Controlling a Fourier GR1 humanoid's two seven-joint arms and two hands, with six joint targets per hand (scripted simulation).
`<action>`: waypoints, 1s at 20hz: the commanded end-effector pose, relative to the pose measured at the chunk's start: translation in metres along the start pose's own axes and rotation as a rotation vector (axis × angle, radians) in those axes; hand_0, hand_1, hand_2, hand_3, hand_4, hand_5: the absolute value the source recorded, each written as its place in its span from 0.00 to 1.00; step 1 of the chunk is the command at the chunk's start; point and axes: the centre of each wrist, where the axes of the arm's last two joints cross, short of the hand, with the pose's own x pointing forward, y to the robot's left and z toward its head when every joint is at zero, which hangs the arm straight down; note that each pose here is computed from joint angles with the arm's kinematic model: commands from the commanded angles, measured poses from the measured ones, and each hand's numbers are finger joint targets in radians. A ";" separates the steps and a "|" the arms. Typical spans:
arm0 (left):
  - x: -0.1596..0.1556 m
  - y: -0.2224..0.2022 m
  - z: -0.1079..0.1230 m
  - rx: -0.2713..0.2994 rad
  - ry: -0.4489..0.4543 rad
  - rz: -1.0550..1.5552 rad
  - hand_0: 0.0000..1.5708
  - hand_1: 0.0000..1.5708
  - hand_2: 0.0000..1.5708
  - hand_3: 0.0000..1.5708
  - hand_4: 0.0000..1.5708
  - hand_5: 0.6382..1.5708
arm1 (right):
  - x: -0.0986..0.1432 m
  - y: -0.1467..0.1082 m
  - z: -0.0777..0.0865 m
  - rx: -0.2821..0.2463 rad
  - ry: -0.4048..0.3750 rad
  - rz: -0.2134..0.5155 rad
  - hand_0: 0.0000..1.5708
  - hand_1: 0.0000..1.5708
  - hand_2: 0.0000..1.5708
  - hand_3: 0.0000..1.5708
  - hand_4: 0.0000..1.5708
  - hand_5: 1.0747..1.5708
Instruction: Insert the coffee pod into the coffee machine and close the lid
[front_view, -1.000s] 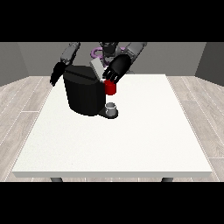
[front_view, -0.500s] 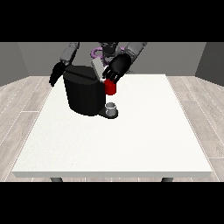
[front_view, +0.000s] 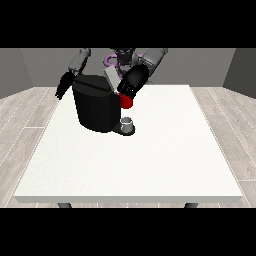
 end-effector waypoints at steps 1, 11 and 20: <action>-0.001 -0.022 -0.002 -0.036 -0.012 -0.072 0.75 0.75 0.76 0.68 0.00 1.00 | -0.002 0.001 0.004 -0.002 0.034 0.000 0.00 0.00 0.00 0.00 0.00 1.00; 0.010 -0.014 -0.007 0.049 -0.055 -0.023 0.72 0.72 0.72 0.61 0.00 1.00 | 0.016 0.004 -0.011 -0.034 0.001 -0.030 0.00 0.00 0.00 0.00 0.03 1.00; 0.003 0.011 0.000 0.119 -0.094 -0.056 0.78 0.78 0.77 0.62 0.00 1.00 | 0.005 0.000 -0.005 -0.015 -0.034 0.030 0.00 0.00 0.00 0.00 0.14 1.00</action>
